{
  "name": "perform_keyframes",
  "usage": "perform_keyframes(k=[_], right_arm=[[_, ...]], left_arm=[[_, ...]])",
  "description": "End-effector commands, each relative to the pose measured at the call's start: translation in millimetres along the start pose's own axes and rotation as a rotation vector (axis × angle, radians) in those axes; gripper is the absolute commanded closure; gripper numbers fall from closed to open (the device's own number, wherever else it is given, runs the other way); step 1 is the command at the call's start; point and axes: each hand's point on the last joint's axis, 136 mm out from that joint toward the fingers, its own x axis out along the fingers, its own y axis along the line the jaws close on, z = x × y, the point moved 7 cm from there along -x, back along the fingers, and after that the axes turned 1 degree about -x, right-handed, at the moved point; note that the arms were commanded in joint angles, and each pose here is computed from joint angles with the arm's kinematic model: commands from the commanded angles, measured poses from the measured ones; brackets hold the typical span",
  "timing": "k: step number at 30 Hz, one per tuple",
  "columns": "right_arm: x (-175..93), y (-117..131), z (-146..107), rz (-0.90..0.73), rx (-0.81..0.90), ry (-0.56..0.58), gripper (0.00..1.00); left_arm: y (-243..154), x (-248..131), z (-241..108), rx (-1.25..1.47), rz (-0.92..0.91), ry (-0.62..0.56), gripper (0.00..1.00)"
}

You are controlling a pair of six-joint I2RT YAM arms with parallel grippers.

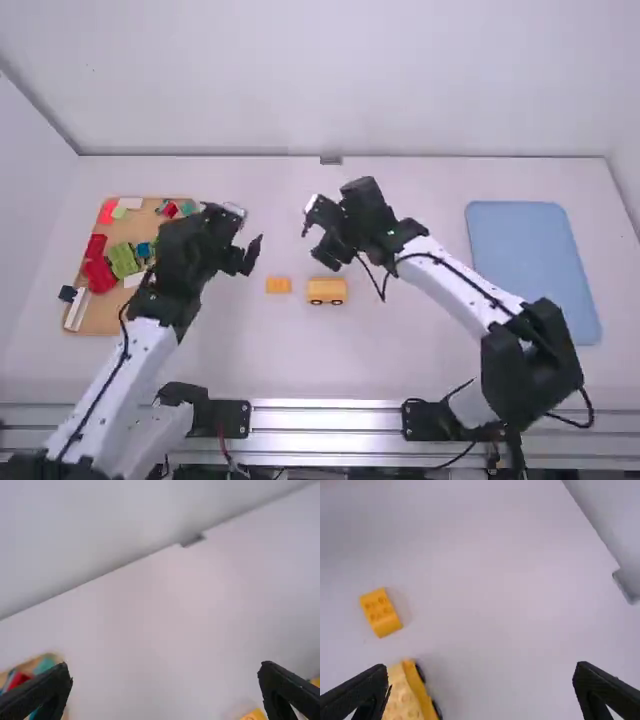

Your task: Assemble lego blocks to make yellow taxi

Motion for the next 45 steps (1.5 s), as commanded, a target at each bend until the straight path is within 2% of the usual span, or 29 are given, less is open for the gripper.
perform_keyframes(k=[1,8,17,24,26,32,38,41,45], right_arm=[[-17,6,-13,0.041,0.03,-0.069,0.01],[-36,17,-48,0.154,-0.013,-0.244,0.02],[-46,10,-78,0.206,0.037,-0.404,0.02],[-53,8,-85,0.24,0.058,-0.451,0.02],[-52,8,-86,0.239,0.071,-0.447,0.02],[-50,14,-81,0.255,0.038,-0.453,0.02],[-48,19,-75,0.264,0.006,-0.469,0.02],[-48,20,-72,0.267,-0.006,-0.475,0.02],[-48,20,-72,0.268,-0.004,-0.475,0.02]], left_arm=[[-13,19,5,0.169,-0.234,-0.022,0.01],[-29,52,-20,0.375,-0.638,-0.105,0.01],[-39,67,-75,0.385,-0.887,-0.166,0.01],[-41,83,-115,0.354,-0.953,-0.168,0.0],[-37,87,-127,0.327,-0.954,-0.167,0.03],[-25,91,-153,0.25,-0.936,-0.16,0.04],[-29,101,-166,0.255,-0.943,-0.149,0.03],[-31,105,-171,0.29,-0.937,-0.132,0.06],[-34,107,-173,0.324,-0.927,-0.127,0.24]])
